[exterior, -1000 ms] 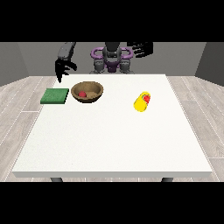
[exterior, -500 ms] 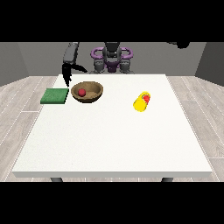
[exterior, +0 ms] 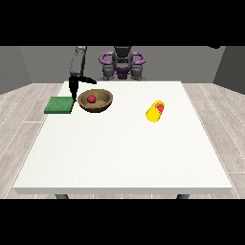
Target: Pick the cup and pour the ball into the bowl, then pick the bowl and place it on the pad
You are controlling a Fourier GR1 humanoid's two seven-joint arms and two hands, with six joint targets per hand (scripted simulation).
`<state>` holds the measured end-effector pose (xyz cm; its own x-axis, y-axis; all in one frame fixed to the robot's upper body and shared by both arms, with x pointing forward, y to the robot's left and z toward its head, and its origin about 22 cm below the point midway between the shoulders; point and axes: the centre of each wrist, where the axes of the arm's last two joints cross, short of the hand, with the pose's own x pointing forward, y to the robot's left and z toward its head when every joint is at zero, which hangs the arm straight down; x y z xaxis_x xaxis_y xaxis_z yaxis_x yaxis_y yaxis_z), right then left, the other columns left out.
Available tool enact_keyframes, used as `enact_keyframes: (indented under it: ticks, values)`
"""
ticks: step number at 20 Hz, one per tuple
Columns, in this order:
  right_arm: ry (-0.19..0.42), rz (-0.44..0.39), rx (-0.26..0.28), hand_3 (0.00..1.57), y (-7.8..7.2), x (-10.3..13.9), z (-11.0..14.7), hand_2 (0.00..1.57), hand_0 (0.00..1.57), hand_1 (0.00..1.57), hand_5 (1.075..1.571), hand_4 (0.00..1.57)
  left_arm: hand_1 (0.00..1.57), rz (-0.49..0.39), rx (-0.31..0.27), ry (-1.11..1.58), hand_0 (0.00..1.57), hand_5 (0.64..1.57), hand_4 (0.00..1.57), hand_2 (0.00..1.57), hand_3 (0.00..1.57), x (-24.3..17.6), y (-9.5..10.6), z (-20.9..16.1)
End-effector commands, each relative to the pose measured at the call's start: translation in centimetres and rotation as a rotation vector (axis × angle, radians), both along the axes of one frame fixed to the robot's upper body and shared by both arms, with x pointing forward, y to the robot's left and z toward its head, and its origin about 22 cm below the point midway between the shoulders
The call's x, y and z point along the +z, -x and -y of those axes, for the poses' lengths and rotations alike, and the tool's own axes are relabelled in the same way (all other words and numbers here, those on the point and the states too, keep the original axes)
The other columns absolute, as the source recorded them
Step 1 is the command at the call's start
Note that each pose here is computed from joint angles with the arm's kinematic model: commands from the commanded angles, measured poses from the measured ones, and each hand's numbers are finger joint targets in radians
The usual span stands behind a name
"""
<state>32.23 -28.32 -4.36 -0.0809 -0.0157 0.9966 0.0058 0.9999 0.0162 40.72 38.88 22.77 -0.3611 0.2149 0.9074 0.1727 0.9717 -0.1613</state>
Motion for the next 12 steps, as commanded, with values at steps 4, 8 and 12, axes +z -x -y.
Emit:
enact_keyframes:
  ticks: [4, 8, 12]
  values:
    - [-0.015, 0.02, -0.036, 0.0, 0.6, -2.2, 2.3, 0.0, 0.0, 0.0, 1.571, 0.0, 0.0, 0.041, -0.056, 0.013, 0.0, 1.563, 0.14, 0.0, 0.0, 3.0, 0.6, 0.2]
    - [-0.066, 0.012, -0.042, 0.0, -0.2, -2.5, 1.5, 0.0, 0.0, 0.0, 1.57, 0.0, 0.0, 0.078, -0.065, 0.04, 0.0, 1.566, 0.14, 0.0, 0.0, 4.7, 1.2, -0.8]
    - [-0.064, -0.042, -0.05, 0.0, 0.9, -4.0, 1.9, 0.0, 0.0, 0.0, 1.569, 0.0, 0.0, 0.047, -0.067, 0.023, 0.0, 1.568, 0.12, 0.0, 0.0, 1.5, 1.5, -0.7]
